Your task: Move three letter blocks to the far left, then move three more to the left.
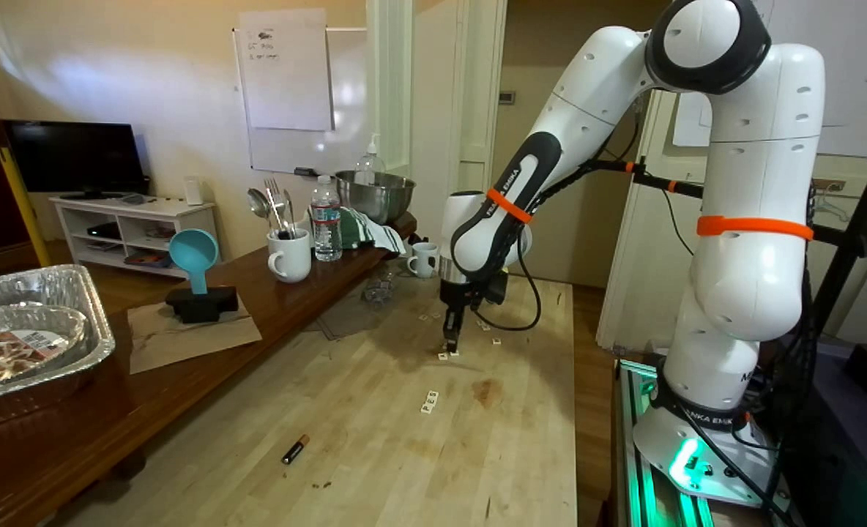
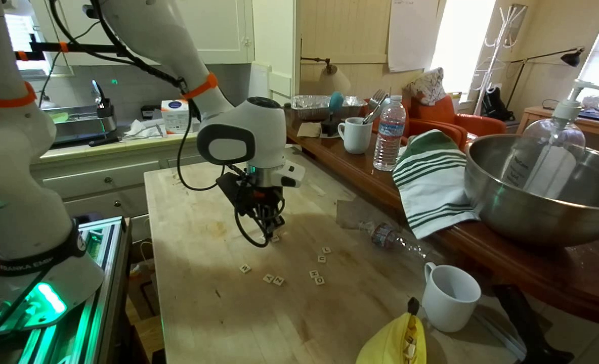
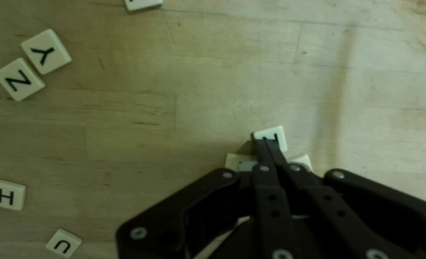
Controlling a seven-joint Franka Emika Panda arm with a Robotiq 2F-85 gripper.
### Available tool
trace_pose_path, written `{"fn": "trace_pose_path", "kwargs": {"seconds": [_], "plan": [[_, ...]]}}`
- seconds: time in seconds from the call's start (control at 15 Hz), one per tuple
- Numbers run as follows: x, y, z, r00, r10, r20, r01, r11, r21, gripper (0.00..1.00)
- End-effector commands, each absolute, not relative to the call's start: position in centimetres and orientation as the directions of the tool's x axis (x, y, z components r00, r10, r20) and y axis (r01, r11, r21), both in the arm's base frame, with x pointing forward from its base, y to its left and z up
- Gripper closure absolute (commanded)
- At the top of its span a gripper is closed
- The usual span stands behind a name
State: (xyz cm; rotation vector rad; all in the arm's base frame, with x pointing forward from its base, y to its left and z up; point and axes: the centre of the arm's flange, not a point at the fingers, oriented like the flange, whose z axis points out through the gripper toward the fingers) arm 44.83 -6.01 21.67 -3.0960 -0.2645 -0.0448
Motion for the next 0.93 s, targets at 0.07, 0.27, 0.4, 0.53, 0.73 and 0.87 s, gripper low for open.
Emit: {"fn": "trace_pose_path", "kwargs": {"seconds": [0.07,0.27,0.4,0.53,0.73,0.87], "plan": [[45.4,-5.7,20.3,0.993,0.103,0.056,0.104,-0.994,-0.020,1.00],[45.5,-5.8,20.3,0.995,0.084,0.062,0.085,-0.996,-0.017,1.00],[45.5,-5.9,20.3,0.996,0.073,0.057,0.074,-0.997,-0.014,1.00],[45.5,-6.0,20.3,0.997,0.059,0.048,0.060,-0.998,-0.010,1.00],[45.6,-6.4,20.3,0.999,0.032,0.044,0.032,-0.999,0.004,1.00],[45.6,-6.7,20.4,0.999,0.018,0.041,0.017,-1.000,0.013,1.00]]}}
